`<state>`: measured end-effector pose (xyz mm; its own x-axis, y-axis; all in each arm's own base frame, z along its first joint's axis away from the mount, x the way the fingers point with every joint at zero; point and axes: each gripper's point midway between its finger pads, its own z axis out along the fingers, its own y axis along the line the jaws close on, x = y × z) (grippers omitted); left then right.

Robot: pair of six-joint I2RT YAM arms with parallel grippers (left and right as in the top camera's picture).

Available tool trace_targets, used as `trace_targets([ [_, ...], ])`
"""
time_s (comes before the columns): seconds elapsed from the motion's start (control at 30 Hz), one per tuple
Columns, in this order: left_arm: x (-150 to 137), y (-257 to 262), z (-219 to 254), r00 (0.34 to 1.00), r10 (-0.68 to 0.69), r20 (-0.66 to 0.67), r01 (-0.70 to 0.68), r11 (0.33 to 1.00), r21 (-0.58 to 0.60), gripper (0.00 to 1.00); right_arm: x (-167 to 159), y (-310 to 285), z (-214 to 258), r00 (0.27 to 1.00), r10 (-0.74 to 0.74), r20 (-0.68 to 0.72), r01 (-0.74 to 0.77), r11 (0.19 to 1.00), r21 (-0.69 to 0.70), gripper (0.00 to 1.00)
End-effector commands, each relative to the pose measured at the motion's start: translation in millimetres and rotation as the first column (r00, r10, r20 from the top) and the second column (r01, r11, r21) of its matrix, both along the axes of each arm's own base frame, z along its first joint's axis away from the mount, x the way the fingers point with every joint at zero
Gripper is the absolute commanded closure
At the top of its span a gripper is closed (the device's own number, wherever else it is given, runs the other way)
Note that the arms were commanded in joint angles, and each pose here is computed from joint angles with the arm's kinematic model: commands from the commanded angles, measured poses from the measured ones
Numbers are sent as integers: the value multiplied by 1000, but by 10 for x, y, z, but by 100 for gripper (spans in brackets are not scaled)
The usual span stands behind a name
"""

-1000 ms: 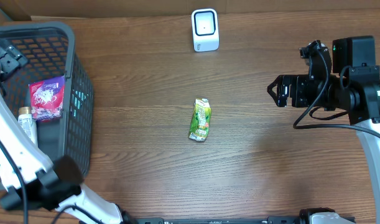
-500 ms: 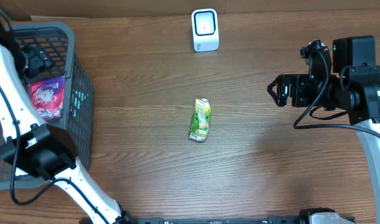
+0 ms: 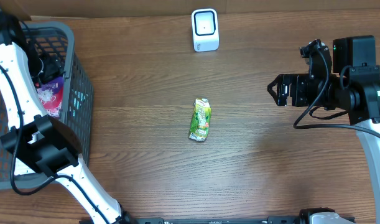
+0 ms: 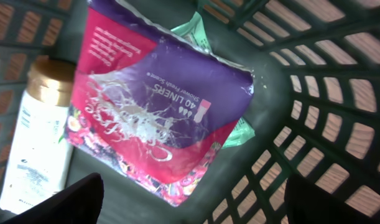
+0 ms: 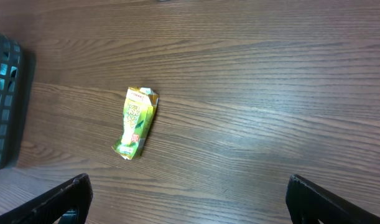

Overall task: Scan the item barcode
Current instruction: 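Grasp the purple pad pack with the left gripper, then place the purple pad pack left of the green tea carton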

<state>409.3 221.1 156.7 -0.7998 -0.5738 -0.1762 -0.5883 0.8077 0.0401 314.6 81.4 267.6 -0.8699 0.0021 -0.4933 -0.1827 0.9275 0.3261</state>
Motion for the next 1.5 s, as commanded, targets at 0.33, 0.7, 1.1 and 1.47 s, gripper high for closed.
trace_targets([
  [0.33,-54,-25,-803,995,-33,-91,31,999,-23,17,24,31,101,999,16,35,-16,1000,5,0],
  [0.7,-8,5,-876,996,-52,-76,51,999,-8,96,46,32,74,999,16,28,-16,1000,5,0],
  [1.1,-47,104,223,998,49,46,-52,997,64,96,45,33,73,1000,16,27,-16,1000,5,0],
  [1.47,-756,-442,2109,906,66,417,-141,978,153,96,53,34,78,999,16,31,-16,1000,5,0],
])
